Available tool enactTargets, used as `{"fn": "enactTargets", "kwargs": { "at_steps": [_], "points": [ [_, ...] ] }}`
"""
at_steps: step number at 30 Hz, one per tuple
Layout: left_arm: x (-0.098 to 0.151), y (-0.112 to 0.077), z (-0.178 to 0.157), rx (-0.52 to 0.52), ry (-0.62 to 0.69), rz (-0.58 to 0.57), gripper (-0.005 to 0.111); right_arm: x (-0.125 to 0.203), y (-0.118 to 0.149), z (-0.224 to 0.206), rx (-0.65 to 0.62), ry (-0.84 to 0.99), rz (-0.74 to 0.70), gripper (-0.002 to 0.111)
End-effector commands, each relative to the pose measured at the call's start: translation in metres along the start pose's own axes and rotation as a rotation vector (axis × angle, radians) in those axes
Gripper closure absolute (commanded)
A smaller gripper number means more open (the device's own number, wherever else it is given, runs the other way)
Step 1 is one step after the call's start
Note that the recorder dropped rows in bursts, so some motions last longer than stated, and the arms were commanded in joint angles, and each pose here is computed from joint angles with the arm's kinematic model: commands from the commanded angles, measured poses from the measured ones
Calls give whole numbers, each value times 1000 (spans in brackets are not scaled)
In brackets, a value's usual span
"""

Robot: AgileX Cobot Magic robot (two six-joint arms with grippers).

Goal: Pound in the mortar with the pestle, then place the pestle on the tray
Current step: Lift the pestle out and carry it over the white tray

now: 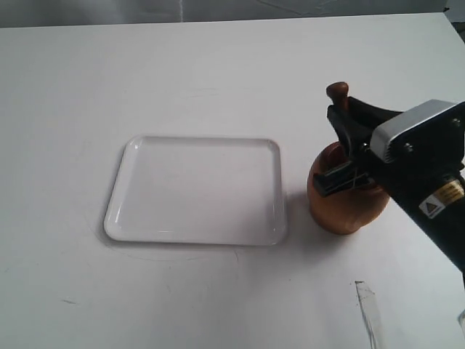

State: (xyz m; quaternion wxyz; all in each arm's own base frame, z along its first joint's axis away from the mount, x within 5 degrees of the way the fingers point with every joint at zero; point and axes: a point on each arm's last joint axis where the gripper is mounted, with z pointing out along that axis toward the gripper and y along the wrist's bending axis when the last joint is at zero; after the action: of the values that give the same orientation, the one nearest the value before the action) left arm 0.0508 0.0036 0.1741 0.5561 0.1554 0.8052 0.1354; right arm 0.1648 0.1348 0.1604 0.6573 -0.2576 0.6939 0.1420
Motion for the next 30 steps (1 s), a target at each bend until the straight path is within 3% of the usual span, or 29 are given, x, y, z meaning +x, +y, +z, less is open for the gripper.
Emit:
{"fn": "enactTargets", "kwargs": {
  "at_steps": [1, 3, 4, 5, 7, 9, 14, 22, 30],
  "points": [
    [0, -1, 0, 8, -7, -12, 107, -45, -10, -20, 40, -224, 0, 108],
    [0, -1, 0, 8, -7, -12, 107, -70, -11, -35, 2, -369, 8, 108],
    [0, -1, 0, 8, -7, -12, 107, -91, -6, -43, -86, -489, 15, 108],
    [0, -1, 0, 8, -7, -12, 107, -106, 3, -41, -203, -483, 18, 108],
    [0, -1, 0, 8, -7, -12, 107, -128, 17, -20, -364, -317, 5, 108],
    [0, -1, 0, 8, -7, -12, 107, -139, 23, 9, -403, -103, 3, 108],
    [0, -1, 0, 8, -7, -12, 107, -119, 41, 68, -467, 137, 55, 108],
    [0, -1, 0, 8, -7, -12, 107, -49, 101, 130, -601, 373, 39, 108],
    [0, -1, 0, 8, -7, -12, 107, -13, 138, 159, -562, 541, -64, 108]
  ]
}}
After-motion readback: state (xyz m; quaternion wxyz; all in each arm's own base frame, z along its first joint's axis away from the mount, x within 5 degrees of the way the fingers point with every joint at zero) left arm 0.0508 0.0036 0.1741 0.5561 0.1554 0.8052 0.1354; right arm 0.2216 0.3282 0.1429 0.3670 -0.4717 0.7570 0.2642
